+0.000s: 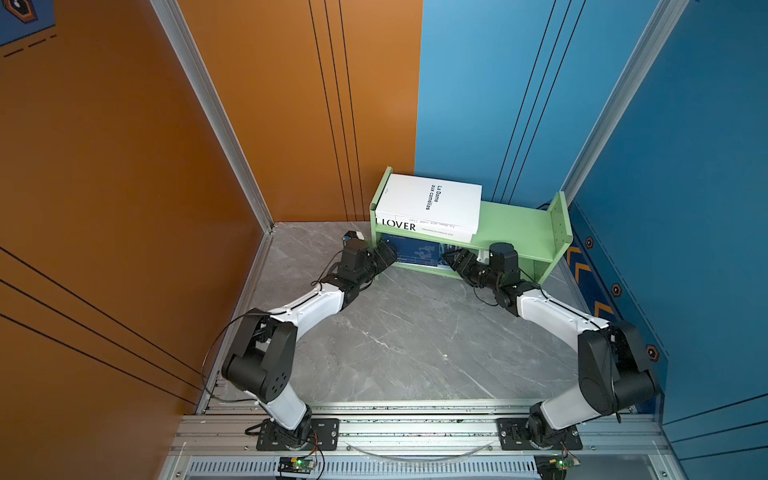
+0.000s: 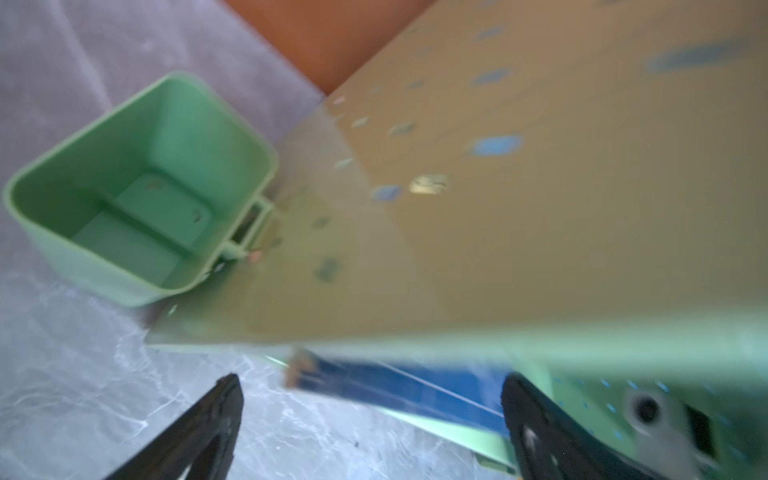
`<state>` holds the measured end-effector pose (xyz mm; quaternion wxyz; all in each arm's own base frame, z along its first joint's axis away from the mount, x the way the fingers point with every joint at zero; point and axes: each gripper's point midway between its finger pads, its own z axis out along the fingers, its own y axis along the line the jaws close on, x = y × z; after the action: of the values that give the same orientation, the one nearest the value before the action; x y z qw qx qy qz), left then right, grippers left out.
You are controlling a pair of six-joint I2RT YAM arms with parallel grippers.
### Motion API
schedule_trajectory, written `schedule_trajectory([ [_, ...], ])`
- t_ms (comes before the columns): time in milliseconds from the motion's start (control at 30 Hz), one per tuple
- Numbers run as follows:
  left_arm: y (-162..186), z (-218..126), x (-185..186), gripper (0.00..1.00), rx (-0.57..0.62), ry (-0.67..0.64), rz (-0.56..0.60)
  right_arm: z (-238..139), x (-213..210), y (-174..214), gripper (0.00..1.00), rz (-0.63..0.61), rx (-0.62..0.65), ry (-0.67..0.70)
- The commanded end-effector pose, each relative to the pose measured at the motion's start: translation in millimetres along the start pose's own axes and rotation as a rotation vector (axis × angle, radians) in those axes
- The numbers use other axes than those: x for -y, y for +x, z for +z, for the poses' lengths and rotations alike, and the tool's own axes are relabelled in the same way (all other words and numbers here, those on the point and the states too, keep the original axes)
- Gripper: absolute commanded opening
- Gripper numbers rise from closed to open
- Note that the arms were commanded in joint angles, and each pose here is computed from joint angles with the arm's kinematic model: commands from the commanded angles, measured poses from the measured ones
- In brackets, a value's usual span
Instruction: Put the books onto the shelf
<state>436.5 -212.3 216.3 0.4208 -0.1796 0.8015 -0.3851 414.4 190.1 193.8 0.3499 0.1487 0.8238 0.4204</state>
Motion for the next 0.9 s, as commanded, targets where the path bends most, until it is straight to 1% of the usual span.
schedule_trajectory([
  [0, -8.3, -36.8, 32.6, 0.98, 0.031, 0.118, 0.117, -20.2, -10.4, -1.6, 0.86, -0.112, -0.004, 0.019],
  [67, -3.7, -56.3, 29.6, 0.98, 0.001, 0.103, 0.149, -30.1, -9.2, 4.6, 0.89, -0.131, -0.023, 0.037],
  [133, 4.9, -74.1, 19.2, 0.98, -0.052, 0.054, 0.196, -39.1, -6.4, 11.7, 0.93, -0.145, -0.040, 0.052],
  [233, 12.9, -106.2, 0.9, 0.98, -0.092, -0.022, 0.283, -54.6, 2.7, 24.9, 0.98, -0.168, -0.067, 0.097],
  [300, 8.8, -130.7, -19.8, 0.98, -0.055, -0.117, 0.335, -65.8, 12.2, 32.4, 1.00, -0.191, -0.072, 0.146],
  [400, -8.8, -171.6, -50.2, 0.98, 0.084, -0.260, 0.408, -82.6, 24.9, 40.0, 1.00, -0.236, -0.068, 0.214],
  [433, -15.9, -184.8, -61.6, 0.98, 0.134, -0.308, 0.409, -86.7, 30.6, 42.7, 1.00, -0.246, -0.072, 0.233],
  [467, -20.0, -194.6, -68.3, 0.98, 0.169, -0.325, 0.404, -89.5, 35.8, 44.0, 1.00, -0.251, -0.075, 0.252],
  [500, -24.7, -204.3, -73.0, 0.98, 0.205, -0.327, 0.391, -91.4, 41.3, 45.4, 1.00, -0.250, -0.080, 0.267],
  [600, -30.9, -222.2, -86.2, 0.98, 0.259, -0.324, 0.339, -91.5, 51.9, 51.0, 1.00, -0.224, -0.120, 0.273],
  [733, -31.3, -228.0, -99.0, 0.98, 0.265, -0.319, 0.265, -87.8, 57.2, 57.3, 1.00, -0.201, -0.153, 0.268],
  [867, -27.1, -223.7, -108.4, 0.98, 0.245, -0.331, 0.236, -91.0, 52.5, 62.2, 1.00, -0.217, -0.179, 0.243],
])
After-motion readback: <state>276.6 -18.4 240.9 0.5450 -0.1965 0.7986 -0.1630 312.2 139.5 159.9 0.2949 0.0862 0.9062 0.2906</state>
